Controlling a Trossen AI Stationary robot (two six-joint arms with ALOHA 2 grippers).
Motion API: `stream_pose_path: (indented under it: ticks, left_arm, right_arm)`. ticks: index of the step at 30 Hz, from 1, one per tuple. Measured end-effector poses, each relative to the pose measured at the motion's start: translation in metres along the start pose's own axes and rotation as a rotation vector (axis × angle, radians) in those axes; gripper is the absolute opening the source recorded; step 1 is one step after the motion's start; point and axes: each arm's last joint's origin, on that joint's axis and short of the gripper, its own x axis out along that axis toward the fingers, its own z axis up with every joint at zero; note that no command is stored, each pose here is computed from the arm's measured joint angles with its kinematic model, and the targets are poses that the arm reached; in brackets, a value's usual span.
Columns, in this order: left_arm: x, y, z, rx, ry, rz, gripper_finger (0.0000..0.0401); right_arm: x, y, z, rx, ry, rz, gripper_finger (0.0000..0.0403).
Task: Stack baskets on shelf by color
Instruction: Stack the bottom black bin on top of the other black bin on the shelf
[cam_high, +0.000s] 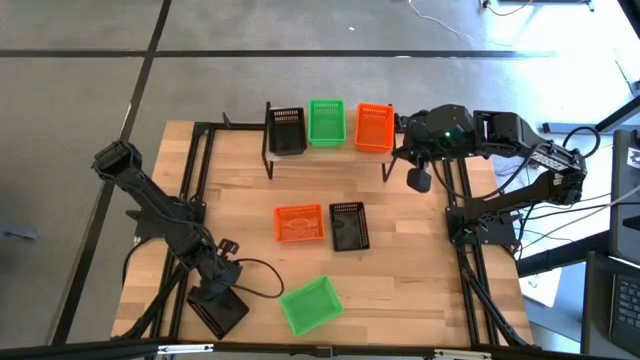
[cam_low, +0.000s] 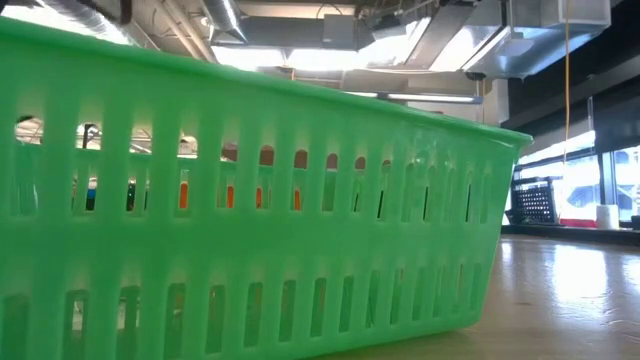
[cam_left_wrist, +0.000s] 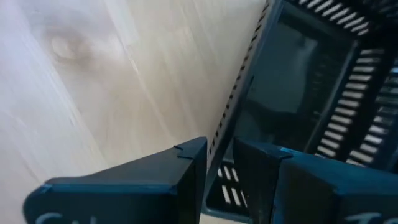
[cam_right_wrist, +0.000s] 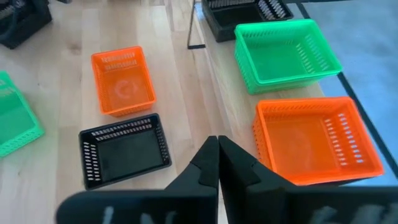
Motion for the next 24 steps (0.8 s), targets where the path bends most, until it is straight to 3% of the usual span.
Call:
stream_pose_path:
  ticks: [15,18,24]
  left_arm:
    - [0.024,0.011,-0.015,-0.044,-0.073,0.02,0.0069]
    - [0.026,0.014,-0.017,-0.098,-0.058,0.017,0.0056]
    - [0.022,0.017,-0.01,-0.258,-0.022,-0.087,0.0005]
  right_arm:
    - [0.0,0.0,0.0,0.026,0.0,0.008,0.0]
    - [0.0,0.0,0.0,0.049,0.0,0.008,0.0]
    - [0.0,0.0,0.0,0.053,0.0,0.007,0.0]
